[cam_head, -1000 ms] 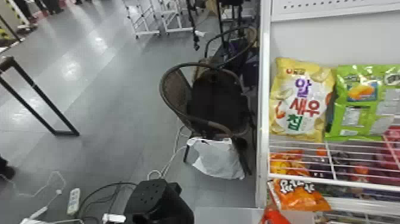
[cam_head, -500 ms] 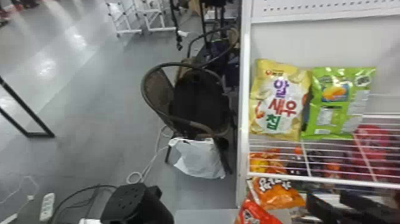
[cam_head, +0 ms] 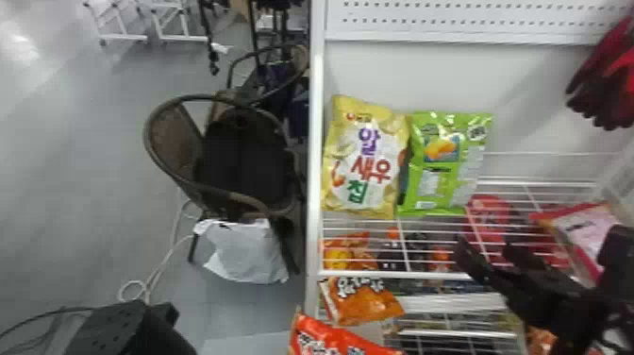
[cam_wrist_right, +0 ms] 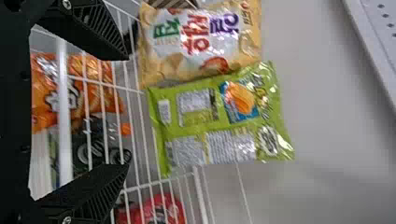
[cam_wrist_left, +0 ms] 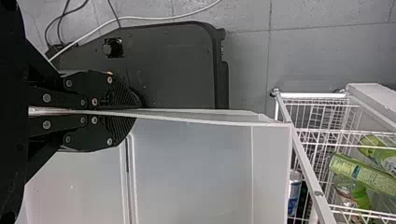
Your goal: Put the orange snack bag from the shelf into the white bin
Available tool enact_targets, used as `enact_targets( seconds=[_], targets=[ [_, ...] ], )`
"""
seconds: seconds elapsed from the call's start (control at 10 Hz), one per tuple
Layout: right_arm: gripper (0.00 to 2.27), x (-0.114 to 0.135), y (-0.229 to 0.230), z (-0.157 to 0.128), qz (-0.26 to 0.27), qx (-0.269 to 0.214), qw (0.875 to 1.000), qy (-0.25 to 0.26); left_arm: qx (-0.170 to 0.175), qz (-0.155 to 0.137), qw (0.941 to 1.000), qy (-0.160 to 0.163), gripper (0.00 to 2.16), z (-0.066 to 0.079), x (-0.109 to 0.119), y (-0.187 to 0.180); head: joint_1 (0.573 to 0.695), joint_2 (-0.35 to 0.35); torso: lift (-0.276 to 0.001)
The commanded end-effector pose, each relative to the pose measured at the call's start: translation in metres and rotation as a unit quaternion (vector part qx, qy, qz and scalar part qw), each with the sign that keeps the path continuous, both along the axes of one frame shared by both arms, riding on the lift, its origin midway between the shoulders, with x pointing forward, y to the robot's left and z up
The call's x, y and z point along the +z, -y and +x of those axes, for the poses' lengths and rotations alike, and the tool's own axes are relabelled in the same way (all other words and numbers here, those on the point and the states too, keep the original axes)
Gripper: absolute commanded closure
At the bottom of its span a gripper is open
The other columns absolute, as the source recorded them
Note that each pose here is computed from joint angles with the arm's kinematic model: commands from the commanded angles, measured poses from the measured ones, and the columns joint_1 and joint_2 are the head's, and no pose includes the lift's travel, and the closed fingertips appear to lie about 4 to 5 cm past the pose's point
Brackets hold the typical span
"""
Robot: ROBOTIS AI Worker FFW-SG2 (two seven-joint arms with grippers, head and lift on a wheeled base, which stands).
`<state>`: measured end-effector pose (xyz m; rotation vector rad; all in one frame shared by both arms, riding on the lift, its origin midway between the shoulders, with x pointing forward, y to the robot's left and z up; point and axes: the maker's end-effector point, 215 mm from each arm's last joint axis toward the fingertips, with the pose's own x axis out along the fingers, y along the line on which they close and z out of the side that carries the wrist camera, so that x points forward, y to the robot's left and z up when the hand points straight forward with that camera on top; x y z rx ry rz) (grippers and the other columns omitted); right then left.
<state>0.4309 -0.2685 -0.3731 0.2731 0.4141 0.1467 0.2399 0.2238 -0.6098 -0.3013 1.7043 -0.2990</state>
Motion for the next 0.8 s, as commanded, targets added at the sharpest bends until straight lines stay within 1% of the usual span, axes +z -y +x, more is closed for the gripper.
enact_targets(
  seconds=[0.0,0.1,0.3,0.5,0.7],
  targets=[
    [0.06,0.006,0.029,0.012,-0.018,-0.04,0.998,0.041,0.001,-0.007,1.0,-0.001,2.14,0.0,0.001,0.004,0.695,-0.075,0.001],
    [0.06,0.006,0.043,0.015,-0.028,-0.057,0.996,0.056,0.001,-0.007,1.0,0.002,2.14,0.003,0.002,0.004,0.695,-0.092,0.001],
    [0.06,0.017,0.069,0.017,-0.063,-0.087,0.987,0.118,0.001,-0.007,1.0,0.003,2.14,0.005,0.003,0.004,0.695,-0.149,0.001],
    [0.06,0.006,0.085,0.007,-0.076,-0.104,0.982,0.137,0.002,-0.007,1.0,0.004,2.14,0.006,0.003,0.004,0.695,-0.194,0.001],
    [0.06,0.003,0.093,0.0,-0.082,-0.111,0.98,0.141,-0.001,-0.001,1.0,0.006,2.14,0.008,0.004,0.002,0.695,-0.214,0.001]
  ],
)
